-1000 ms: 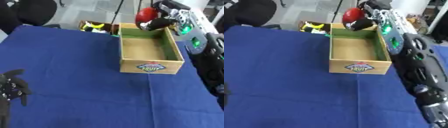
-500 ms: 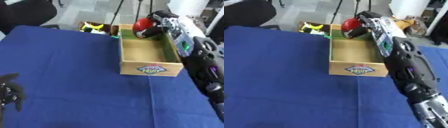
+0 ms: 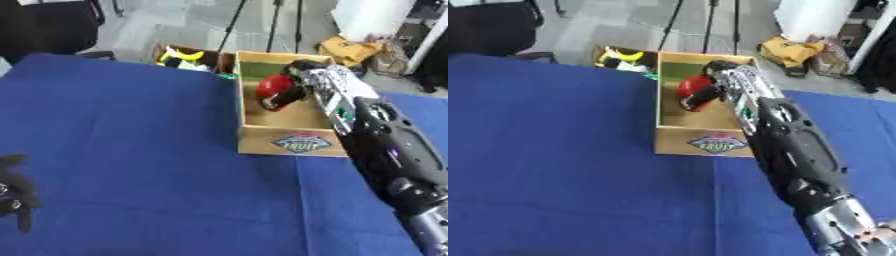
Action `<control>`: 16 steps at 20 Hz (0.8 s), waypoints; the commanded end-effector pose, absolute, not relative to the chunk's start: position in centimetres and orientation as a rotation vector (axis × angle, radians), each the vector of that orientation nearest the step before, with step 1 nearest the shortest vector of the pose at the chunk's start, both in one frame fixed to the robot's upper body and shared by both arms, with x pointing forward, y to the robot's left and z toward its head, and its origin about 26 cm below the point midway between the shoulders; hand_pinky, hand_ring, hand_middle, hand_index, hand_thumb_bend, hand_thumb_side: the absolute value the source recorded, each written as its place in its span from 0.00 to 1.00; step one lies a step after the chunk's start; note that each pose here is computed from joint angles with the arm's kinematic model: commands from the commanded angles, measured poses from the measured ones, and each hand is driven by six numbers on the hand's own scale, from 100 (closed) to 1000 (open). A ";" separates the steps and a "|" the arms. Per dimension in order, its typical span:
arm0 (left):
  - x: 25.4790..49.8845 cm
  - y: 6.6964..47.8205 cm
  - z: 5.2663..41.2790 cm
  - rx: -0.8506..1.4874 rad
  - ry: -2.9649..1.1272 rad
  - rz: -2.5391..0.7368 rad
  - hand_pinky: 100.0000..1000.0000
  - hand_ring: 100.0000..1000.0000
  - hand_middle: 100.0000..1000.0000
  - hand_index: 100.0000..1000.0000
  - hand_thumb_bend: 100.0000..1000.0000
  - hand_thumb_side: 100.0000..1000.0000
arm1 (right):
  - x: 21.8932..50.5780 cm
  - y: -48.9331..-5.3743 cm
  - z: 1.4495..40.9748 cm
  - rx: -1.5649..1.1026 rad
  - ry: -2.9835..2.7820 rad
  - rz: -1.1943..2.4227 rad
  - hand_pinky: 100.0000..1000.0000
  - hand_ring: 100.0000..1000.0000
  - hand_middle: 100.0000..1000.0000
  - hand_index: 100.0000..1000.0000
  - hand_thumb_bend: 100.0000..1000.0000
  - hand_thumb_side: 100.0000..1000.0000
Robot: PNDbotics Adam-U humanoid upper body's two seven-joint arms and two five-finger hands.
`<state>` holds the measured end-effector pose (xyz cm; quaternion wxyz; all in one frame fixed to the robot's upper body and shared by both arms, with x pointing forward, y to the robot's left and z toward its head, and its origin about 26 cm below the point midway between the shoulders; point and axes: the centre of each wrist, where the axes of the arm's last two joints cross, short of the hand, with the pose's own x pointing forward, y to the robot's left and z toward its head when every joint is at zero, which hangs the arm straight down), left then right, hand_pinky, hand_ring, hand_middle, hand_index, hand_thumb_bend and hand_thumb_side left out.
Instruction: Pick up objects on the table and place them in the box.
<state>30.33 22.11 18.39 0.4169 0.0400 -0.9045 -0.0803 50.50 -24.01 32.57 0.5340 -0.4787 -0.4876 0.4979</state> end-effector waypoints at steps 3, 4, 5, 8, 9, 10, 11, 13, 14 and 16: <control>30.1 22.1 19.2 0.100 -2.301 -0.217 0.11 0.34 0.37 0.71 0.00 1.00 | 50.4 -24.3 33.5 -1.181 -1.166 1.164 0.20 0.61 0.51 0.56 0.00 0.54; 30.1 22.1 19.1 0.100 -2.301 -0.217 0.11 0.34 0.37 0.71 0.00 1.00 | 50.4 -24.3 33.4 -1.182 -1.166 1.166 0.22 0.64 0.55 0.61 0.00 0.53; 30.1 22.1 19.1 0.099 -2.300 -0.217 0.11 0.34 0.37 0.71 0.00 1.00 | 50.4 -24.2 33.4 -1.180 -1.165 1.171 0.25 0.67 0.60 0.65 0.00 0.52; 30.1 22.1 19.1 0.100 -2.298 -0.216 0.11 0.34 0.37 0.71 0.00 1.00 | 50.4 -24.1 33.6 -1.168 -1.162 1.201 0.50 0.83 0.84 0.80 0.21 0.71; 30.1 22.1 19.0 0.101 -2.296 -0.216 0.11 0.34 0.37 0.71 0.00 1.00 | 50.4 -24.1 33.7 -1.166 -1.157 1.213 0.55 0.86 0.88 0.84 0.43 0.77; 30.1 22.2 19.0 0.102 -2.294 -0.215 0.11 0.34 0.37 0.71 0.00 1.00 | 50.3 -24.2 33.9 -1.172 -1.149 1.222 0.60 0.90 0.91 0.86 0.57 0.82; 30.0 22.2 19.0 0.103 -2.293 -0.216 0.12 0.34 0.37 0.71 0.00 1.00 | 50.3 -24.3 34.1 -1.183 -1.138 1.226 0.66 0.93 0.94 0.89 0.61 0.88; 30.0 22.2 18.9 0.103 -2.291 -0.215 0.12 0.34 0.37 0.71 0.00 1.00 | 50.2 -24.4 34.4 -1.208 -1.120 1.223 0.71 0.96 0.98 0.92 0.65 0.93; 30.0 22.2 18.9 0.103 -2.289 -0.215 0.12 0.34 0.37 0.71 0.00 1.00 | 50.2 -24.5 34.5 -1.218 -1.114 1.219 0.71 0.96 0.99 0.93 0.65 0.93; 30.0 22.3 18.9 0.105 -2.286 -0.213 0.12 0.34 0.38 0.71 0.00 1.00 | 50.1 -24.6 34.8 -1.237 -1.105 1.214 0.73 0.97 1.00 0.94 0.67 0.96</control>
